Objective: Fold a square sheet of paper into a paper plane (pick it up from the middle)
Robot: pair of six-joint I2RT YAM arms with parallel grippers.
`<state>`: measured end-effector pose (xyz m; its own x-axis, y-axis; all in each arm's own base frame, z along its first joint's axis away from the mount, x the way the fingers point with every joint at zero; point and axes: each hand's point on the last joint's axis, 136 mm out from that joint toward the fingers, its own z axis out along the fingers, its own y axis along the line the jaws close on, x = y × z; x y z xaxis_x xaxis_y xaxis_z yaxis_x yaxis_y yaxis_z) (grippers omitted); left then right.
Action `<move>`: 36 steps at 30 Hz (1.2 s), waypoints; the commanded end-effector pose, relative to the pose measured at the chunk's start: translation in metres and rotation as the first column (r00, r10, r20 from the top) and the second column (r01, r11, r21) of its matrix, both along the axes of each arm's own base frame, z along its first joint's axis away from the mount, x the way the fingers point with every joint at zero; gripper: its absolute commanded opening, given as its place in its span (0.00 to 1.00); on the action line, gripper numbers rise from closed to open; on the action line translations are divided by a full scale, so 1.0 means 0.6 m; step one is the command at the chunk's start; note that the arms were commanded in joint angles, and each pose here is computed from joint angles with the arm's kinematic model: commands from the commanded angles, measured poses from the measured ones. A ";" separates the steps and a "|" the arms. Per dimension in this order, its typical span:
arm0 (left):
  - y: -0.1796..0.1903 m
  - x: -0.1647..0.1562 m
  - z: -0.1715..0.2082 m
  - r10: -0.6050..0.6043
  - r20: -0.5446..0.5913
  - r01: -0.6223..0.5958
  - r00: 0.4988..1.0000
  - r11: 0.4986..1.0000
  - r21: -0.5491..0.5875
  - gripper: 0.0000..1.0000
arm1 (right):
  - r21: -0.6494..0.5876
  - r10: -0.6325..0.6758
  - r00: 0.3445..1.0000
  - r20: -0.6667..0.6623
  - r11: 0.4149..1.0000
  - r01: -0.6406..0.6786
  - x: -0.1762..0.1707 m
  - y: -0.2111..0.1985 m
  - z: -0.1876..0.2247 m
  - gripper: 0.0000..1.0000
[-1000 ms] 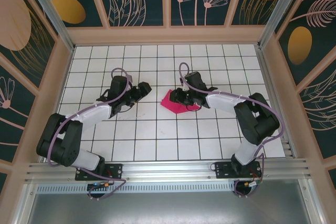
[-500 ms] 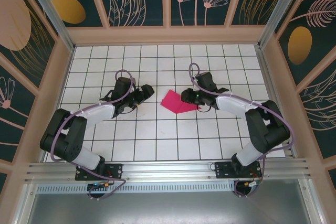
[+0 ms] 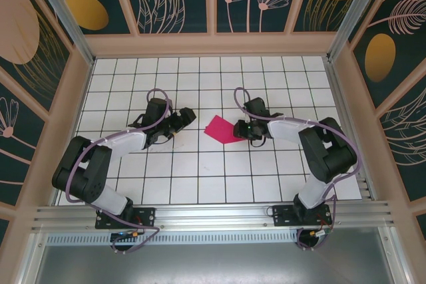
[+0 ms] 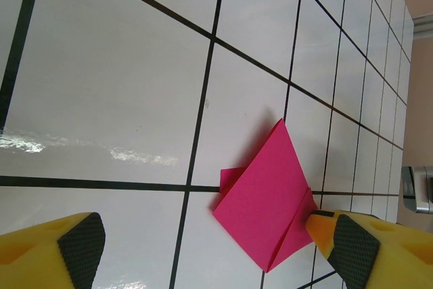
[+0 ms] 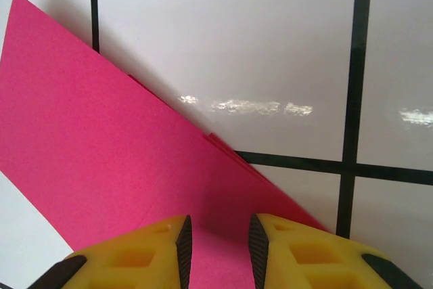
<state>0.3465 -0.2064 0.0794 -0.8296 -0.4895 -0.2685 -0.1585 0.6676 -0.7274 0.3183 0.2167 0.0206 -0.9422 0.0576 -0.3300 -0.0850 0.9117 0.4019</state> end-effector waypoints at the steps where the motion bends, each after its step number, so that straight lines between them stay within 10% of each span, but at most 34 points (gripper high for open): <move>1: -0.010 0.011 0.015 -0.012 0.034 0.013 0.999 1.000 -0.017 0.90 | 0.005 -0.030 0.997 -0.064 1.000 0.030 -0.012 0.017 -0.027 0.32; 11: -0.007 -0.005 0.004 0.029 0.003 -0.029 1.000 0.999 -0.043 0.87 | 0.248 -0.164 0.967 -0.195 0.946 0.210 0.015 0.126 0.012 0.29; 23: -0.021 -0.013 -0.007 0.021 -0.016 -0.022 1.000 0.998 -0.062 0.84 | 0.196 0.151 0.988 0.023 0.969 -0.153 0.020 0.143 0.077 0.27; 36: -0.038 -0.025 -0.008 0.027 -0.066 -0.035 0.997 0.991 -0.128 0.82 | 0.246 0.173 0.984 -0.029 0.956 -0.161 0.048 0.150 0.030 0.26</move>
<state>0.3351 -0.2231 0.0762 -0.8237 -0.5338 -0.1914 -0.2057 0.5958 -0.7763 0.3427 0.3030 0.0387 -0.9613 -0.0127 -0.2752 -0.1816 0.7805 0.5982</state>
